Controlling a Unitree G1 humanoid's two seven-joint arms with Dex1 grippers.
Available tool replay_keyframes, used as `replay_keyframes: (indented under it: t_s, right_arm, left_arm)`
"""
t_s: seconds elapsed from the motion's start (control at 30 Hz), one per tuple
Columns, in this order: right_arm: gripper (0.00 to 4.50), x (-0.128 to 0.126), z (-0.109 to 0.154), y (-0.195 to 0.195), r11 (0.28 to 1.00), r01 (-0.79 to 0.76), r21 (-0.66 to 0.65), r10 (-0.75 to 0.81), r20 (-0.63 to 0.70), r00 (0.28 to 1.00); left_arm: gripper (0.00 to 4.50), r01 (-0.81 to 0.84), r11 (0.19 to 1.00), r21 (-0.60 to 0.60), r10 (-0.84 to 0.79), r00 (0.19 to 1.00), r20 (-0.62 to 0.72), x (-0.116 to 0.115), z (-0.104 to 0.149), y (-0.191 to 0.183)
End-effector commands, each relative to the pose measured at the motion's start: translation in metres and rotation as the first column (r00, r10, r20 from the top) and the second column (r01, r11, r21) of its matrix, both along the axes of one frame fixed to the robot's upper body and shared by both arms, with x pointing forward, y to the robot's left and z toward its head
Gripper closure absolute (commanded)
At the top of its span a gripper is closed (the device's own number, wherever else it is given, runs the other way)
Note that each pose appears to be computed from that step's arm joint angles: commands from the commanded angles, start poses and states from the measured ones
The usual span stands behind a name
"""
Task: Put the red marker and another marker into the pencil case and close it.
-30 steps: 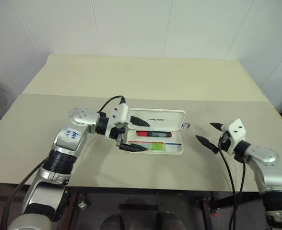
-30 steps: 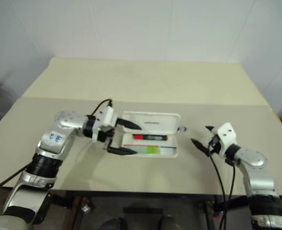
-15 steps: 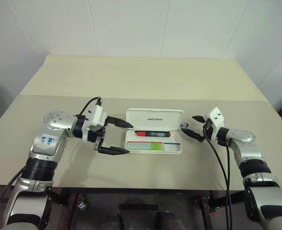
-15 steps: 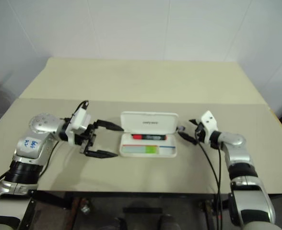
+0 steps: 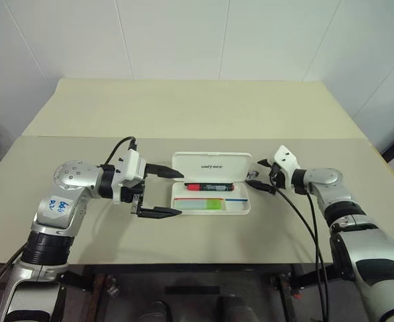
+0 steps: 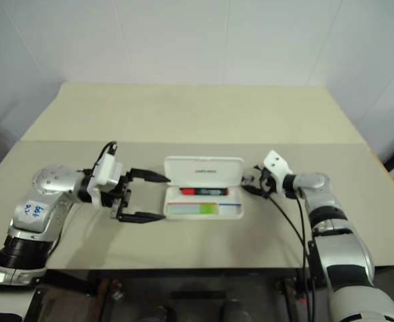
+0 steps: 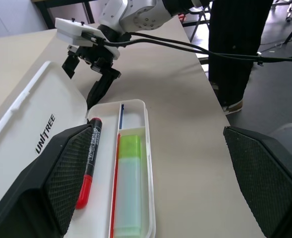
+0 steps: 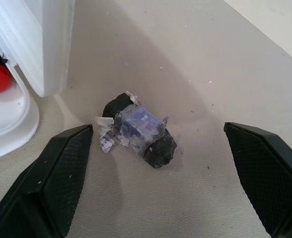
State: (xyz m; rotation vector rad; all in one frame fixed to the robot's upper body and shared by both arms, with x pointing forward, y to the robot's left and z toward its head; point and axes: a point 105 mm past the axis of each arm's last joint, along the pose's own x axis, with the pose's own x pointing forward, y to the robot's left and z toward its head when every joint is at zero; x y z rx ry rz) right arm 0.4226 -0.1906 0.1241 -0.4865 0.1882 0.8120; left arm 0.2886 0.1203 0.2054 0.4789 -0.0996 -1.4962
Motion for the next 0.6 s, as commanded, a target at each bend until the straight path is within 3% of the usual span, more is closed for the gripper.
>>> replay_keyframes:
  t_s: [0.03,0.4,0.6]
  right_arm:
    - [0.0,-0.0027,-0.0154,-0.0049,0.999,0.026,-0.024,-0.028,-0.087,0.996]
    - [0.0,0.001,-0.023,-0.0047,0.992,0.123,0.027,-0.113,-0.237,0.965]
    - [0.0,0.0002,-0.023,-0.0014,0.992,0.112,0.055,-0.096,-0.236,0.967]
  left_arm:
    - [0.03,-0.001,1.0,-0.023,0.002,0.999,0.039,-0.0053,0.0105,0.0015]
    - [0.03,0.0,0.999,-0.04,0.002,0.999,0.048,-0.0033,0.0136,-0.0042]
    - [0.03,0.002,0.999,-0.046,0.0,0.999,0.051,-0.0039,0.014,-0.0053]
